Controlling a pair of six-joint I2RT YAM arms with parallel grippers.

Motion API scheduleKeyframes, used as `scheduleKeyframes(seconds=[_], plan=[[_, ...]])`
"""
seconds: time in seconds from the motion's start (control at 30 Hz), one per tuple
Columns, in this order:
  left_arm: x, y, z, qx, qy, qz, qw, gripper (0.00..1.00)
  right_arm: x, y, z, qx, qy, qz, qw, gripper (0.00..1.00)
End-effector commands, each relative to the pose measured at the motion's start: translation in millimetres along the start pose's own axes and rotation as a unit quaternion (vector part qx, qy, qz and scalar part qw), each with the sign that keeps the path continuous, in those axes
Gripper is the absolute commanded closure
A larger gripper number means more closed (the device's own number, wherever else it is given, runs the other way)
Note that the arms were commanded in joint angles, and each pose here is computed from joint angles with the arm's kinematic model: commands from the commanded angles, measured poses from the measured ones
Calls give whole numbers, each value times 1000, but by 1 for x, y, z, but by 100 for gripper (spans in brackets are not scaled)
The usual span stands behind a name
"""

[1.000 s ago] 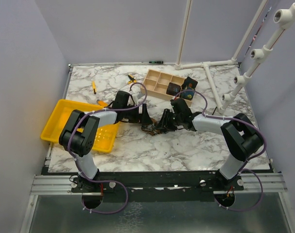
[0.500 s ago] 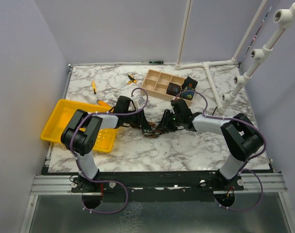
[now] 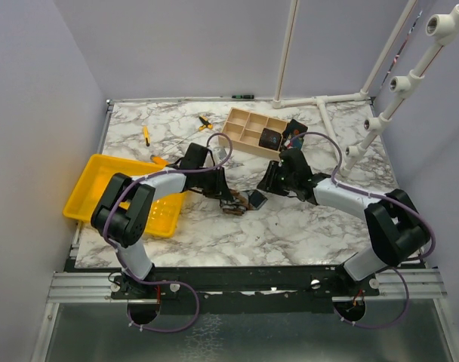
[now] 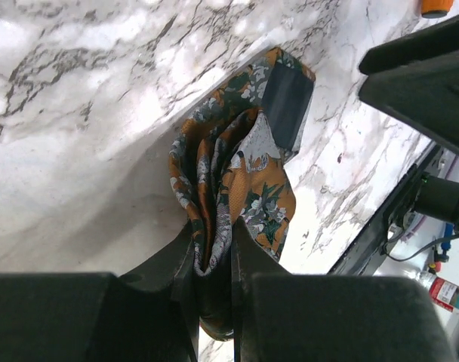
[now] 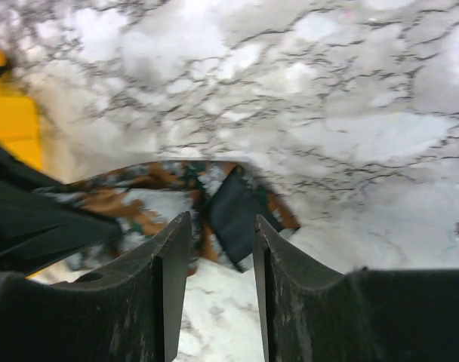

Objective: Roll the ties
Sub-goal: Roll the tie at the center of the board.

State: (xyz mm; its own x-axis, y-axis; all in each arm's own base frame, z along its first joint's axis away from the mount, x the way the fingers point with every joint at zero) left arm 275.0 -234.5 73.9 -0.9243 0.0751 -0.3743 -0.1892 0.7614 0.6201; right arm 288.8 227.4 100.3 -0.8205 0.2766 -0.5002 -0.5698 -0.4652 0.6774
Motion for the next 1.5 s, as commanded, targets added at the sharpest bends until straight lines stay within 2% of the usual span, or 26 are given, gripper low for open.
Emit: scheduleKeyframes(seconds=[0.0,0.1,0.27,0.4,0.73,0.97,1.27,1.37,1.47], plan=[[1,3,0,-92,-13,55,994,100,6,-11,-24,49,22,15,998,59],[6,2,-1,-151,-27,89,984,100,17,-15,-26,37,22,35,998,61],[2,3,1,-244,-57,113,962,100,36,-15,-40,46,15,57,997,63],[0,5,5,-327,-84,133,932,100,51,-10,-48,55,8,66,996,64],[-20,20,-8,-497,-152,111,847,100,74,8,-65,59,-8,69,996,65],[-17,23,-25,-574,-204,114,785,100,88,16,-70,46,-10,77,996,65],[-19,1,-46,-617,-249,105,739,100,106,37,-82,43,-21,75,996,65],[-20,-12,-55,-619,-263,102,733,85,112,40,-87,46,-24,77,996,64],[-18,-24,-59,-613,-269,102,736,73,114,43,-89,46,-27,74,996,64]])
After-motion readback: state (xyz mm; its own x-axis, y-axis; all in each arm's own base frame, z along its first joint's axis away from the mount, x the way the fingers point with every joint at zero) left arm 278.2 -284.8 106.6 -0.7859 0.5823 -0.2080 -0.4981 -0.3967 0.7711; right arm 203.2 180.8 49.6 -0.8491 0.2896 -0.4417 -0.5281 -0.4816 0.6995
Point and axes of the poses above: each gripper's point midway between its finger pads, its own y axis back along the fingers, its own z axis along the line the jaws close on, x = y × z, the point moved 4 cm from there along y, back along the fingers, and after that the axes turned 1 degree about -y, right-handed, at the moved point
